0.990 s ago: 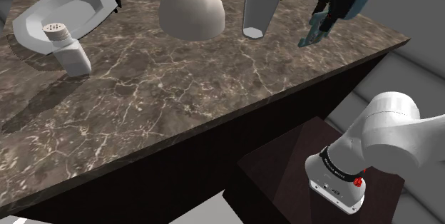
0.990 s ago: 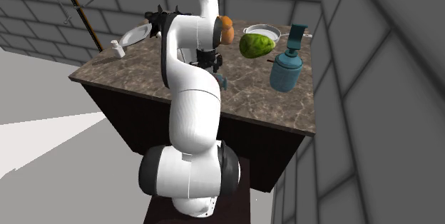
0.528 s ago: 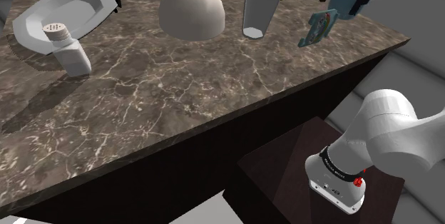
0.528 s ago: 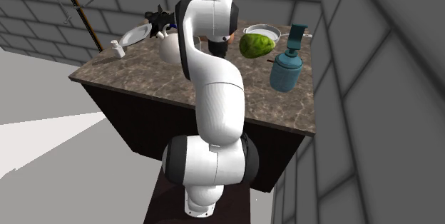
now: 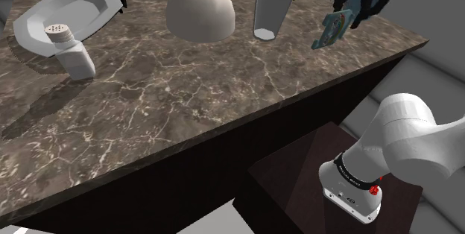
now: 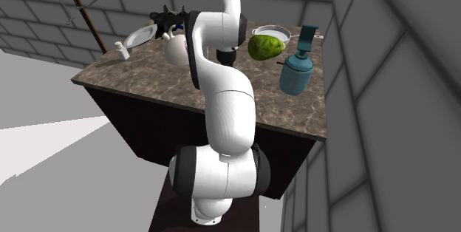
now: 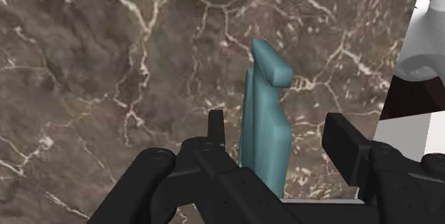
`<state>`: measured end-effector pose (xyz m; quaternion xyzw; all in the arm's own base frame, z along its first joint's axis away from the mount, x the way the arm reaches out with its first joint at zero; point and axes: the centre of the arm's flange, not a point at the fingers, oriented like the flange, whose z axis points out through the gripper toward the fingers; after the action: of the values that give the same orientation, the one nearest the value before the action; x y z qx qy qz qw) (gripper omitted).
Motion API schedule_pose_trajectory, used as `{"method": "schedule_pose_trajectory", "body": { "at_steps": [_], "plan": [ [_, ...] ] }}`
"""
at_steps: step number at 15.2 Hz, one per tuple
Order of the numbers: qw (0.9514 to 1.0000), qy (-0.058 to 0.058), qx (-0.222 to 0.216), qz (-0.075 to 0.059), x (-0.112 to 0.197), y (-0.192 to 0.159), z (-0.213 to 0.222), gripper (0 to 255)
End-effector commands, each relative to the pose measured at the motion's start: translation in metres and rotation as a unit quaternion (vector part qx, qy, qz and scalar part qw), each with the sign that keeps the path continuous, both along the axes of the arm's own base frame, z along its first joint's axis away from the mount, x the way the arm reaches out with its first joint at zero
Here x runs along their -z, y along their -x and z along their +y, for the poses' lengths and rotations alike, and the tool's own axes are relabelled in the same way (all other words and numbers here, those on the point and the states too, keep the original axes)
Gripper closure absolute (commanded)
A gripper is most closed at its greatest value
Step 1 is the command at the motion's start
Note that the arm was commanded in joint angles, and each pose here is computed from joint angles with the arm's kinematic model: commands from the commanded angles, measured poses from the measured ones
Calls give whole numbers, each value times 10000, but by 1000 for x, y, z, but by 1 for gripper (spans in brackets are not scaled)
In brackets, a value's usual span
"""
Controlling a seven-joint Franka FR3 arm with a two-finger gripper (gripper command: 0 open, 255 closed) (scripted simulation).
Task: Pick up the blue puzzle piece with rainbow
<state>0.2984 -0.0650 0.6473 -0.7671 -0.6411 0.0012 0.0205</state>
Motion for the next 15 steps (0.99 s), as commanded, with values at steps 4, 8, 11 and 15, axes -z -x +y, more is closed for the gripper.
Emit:
{"method": "schedule_pose_trajectory", "body": {
  "at_steps": [4, 8, 11, 15],
  "plan": [
    [10000, 0, -1, -1, 1, 0, 0, 255],
    [10000, 0, -1, -1, 1, 0, 0, 255],
    [10000, 0, -1, -1, -10, 0, 0, 255],
    [10000, 0, -1, -1, -31, 0, 0, 255]
  ]
}}
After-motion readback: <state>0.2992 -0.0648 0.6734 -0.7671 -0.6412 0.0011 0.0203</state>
